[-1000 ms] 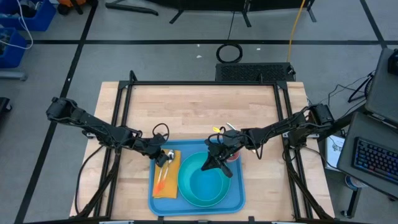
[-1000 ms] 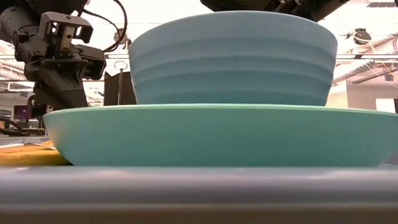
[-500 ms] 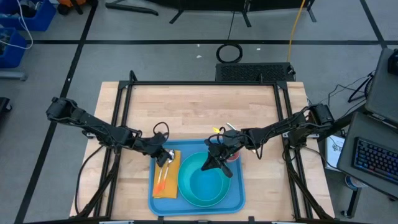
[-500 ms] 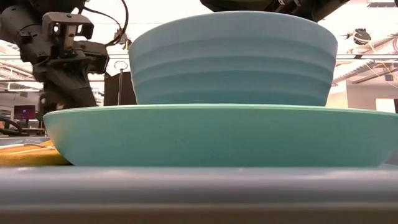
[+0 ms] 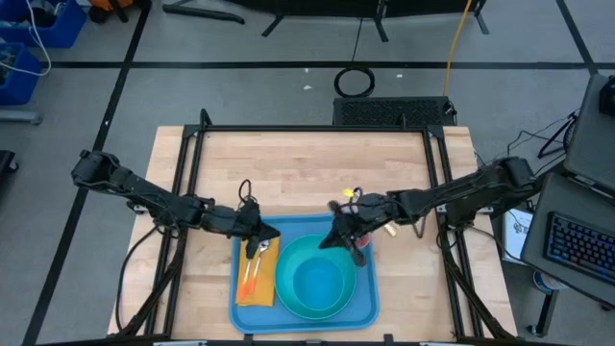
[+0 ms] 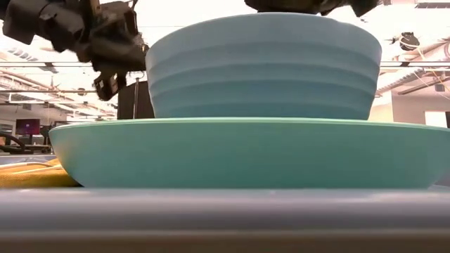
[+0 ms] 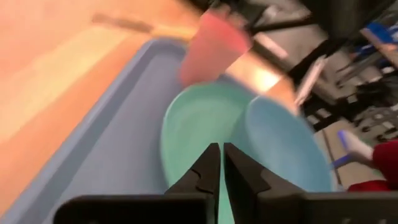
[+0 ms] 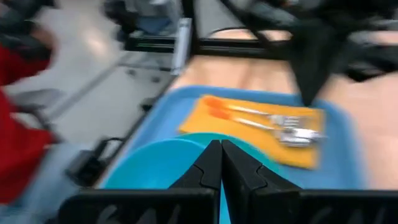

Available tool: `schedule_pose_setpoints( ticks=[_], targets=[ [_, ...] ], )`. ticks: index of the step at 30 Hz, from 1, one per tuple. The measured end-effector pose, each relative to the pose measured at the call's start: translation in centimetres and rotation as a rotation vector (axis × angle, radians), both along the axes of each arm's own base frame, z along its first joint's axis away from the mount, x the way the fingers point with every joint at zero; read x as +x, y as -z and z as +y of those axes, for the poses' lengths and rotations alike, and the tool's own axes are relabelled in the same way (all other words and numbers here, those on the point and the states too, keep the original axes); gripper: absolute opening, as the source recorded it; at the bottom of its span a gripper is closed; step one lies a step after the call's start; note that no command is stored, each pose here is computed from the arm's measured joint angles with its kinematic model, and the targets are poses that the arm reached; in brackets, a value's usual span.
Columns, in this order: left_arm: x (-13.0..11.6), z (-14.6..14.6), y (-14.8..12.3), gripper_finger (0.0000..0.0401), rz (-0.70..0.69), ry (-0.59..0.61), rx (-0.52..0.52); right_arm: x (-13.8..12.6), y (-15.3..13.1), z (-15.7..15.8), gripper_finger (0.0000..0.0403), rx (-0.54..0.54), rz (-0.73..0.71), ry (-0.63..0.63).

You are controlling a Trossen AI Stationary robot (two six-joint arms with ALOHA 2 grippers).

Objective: Set up tray
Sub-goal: Put the white table knife on the top of the yellow table napkin to the right of the orange spoon

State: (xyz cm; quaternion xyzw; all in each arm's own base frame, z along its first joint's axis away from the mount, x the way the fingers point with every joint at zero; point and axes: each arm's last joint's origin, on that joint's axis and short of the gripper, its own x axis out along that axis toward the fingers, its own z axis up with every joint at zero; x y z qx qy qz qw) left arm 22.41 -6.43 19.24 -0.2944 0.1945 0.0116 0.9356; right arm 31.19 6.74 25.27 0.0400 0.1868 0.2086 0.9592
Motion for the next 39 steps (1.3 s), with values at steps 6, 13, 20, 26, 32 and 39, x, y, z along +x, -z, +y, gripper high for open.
schedule_pose_setpoints(
  ticks=[6,13,20,26,32,39],
  targets=[
    [0.5,-0.1,-1.5,0.0018,-0.173,0.032,0.109,-4.7,-4.0,-0.6,0.0,-0.183,-0.018,0.22],
    [0.6,-0.1,-2.2,0.0008,-0.249,0.031,0.161,-10.3,-5.6,-2.2,0.0001,-0.123,0.158,0.495],
    [0.6,-0.1,-2.3,0.0036,-0.258,0.037,0.186,-11.2,-3.2,-3.6,0.0057,-0.115,0.403,0.74],
    [0.5,-0.4,-2.3,0.0027,-0.26,0.051,0.19,-12.8,-1.9,-4.9,0.0137,-0.196,0.548,0.98],
    [0.5,-0.6,-2.3,0.0008,-0.262,0.062,0.207,-13.4,1.8,-5.5,0.0184,-0.065,0.721,0.952],
    [0.5,-0.6,-2.3,0.0016,-0.262,0.06,0.198,-14.8,6.1,-6.0,0.0182,-0.023,0.838,1.0]
  ],
)
